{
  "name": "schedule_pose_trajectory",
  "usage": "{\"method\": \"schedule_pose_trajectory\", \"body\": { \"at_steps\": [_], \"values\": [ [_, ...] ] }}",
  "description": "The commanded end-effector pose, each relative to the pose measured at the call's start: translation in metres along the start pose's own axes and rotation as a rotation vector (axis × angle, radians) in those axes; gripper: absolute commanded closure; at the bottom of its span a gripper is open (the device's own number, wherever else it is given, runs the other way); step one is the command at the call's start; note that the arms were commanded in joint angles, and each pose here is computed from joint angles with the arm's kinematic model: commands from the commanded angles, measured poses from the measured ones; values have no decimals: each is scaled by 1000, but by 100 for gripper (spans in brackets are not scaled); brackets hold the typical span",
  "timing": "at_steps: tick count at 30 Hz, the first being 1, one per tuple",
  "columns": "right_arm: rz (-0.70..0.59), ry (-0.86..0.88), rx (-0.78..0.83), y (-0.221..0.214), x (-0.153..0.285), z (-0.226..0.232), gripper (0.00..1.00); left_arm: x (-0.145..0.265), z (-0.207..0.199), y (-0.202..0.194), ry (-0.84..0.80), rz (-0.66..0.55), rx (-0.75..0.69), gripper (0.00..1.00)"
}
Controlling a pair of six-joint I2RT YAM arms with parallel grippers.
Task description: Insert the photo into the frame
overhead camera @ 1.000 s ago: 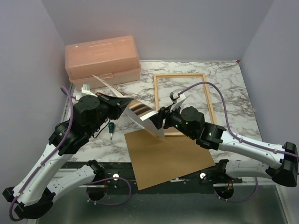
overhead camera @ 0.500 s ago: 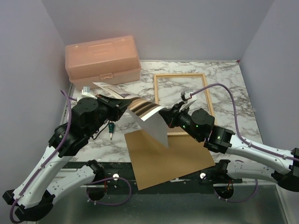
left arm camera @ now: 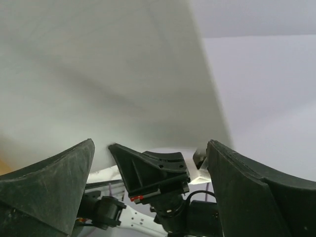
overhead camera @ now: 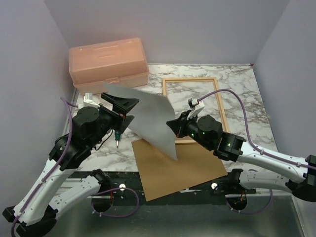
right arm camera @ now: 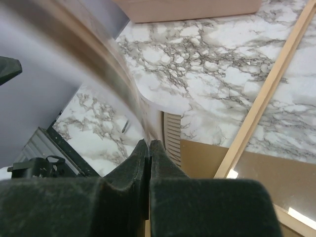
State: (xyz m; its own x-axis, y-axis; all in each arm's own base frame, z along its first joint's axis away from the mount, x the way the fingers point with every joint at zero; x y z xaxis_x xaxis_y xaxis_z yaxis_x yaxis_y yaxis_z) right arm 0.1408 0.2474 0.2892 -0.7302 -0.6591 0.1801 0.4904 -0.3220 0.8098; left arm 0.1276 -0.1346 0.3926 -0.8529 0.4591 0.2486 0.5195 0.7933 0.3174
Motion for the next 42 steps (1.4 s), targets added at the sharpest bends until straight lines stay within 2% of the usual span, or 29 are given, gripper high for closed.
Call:
{"method": "schedule_pose_trajectory", "body": {
  "at_steps": [1,10,14,19,27,36,40,42],
  "values": [
    [13,-16,-55,9,9,8,99,6,10,-1,1,13,-128,1],
    [20,-84,-118,26,23,13,100,8,34,-12,-13,119,-441,1],
    [-5,-137,-160,41,37,13,99,4,48,-19,-14,175,-531,1],
    [-67,-194,-223,65,68,10,100,-13,70,-33,53,293,-570,1],
    [-192,-318,-261,91,114,-9,99,-72,102,-68,144,610,-532,2],
    [-269,-429,-320,105,152,-28,99,-137,123,-83,264,667,-553,2],
    [-295,-450,-339,109,164,-33,99,-165,131,-92,357,697,-591,7],
    [-304,-459,-348,110,169,-36,99,-178,138,-99,397,720,-607,13]
  ]
}}
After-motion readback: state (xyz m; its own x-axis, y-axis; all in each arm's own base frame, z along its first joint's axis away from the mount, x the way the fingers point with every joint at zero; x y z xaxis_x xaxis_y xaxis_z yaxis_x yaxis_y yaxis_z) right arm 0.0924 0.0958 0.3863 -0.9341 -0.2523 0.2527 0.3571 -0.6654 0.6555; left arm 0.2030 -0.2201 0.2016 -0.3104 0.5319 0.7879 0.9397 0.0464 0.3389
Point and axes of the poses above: each gripper's point midway between its finger pads, its own x axis back along the fingers, its own z axis along the line the jaws close on, y = z × x, the point moved 9 cm from there along x, back along the fingers, and after that the axes turned 11 degrees about -x, right-handed, at the moved point
